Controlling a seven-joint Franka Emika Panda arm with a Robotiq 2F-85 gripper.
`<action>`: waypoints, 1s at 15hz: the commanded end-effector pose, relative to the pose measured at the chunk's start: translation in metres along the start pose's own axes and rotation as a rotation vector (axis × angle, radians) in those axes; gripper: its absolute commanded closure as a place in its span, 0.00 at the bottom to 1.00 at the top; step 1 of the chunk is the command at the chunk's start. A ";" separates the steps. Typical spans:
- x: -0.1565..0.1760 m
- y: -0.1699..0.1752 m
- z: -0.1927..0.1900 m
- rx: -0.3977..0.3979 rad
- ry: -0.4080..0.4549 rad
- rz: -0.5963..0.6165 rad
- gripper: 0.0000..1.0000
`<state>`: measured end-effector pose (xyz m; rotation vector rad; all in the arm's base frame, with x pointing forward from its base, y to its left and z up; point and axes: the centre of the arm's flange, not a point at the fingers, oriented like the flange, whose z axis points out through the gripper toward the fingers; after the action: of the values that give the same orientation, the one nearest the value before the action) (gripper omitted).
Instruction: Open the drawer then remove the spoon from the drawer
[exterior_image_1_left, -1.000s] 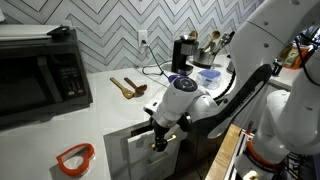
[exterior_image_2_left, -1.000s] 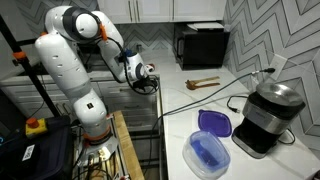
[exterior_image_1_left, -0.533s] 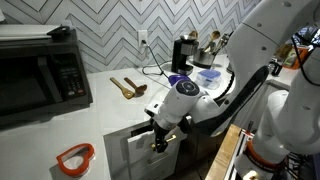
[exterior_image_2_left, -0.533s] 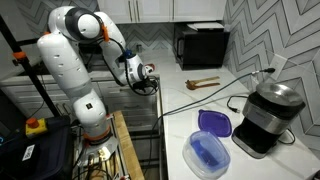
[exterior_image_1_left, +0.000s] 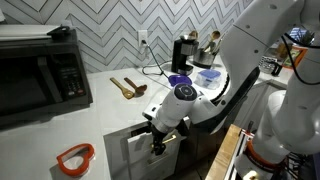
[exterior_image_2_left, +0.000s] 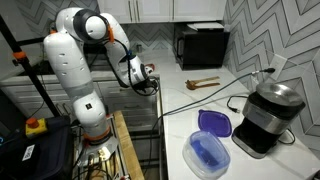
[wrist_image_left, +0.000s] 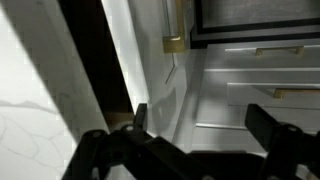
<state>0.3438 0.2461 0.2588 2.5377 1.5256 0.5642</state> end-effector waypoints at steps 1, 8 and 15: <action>0.001 -0.009 0.029 -0.016 0.026 -0.004 0.00; 0.003 -0.011 0.040 -0.034 0.029 -0.031 0.00; 0.003 -0.012 0.047 -0.011 0.045 -0.018 0.00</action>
<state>0.3546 0.2557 0.2385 2.4827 1.5456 0.6341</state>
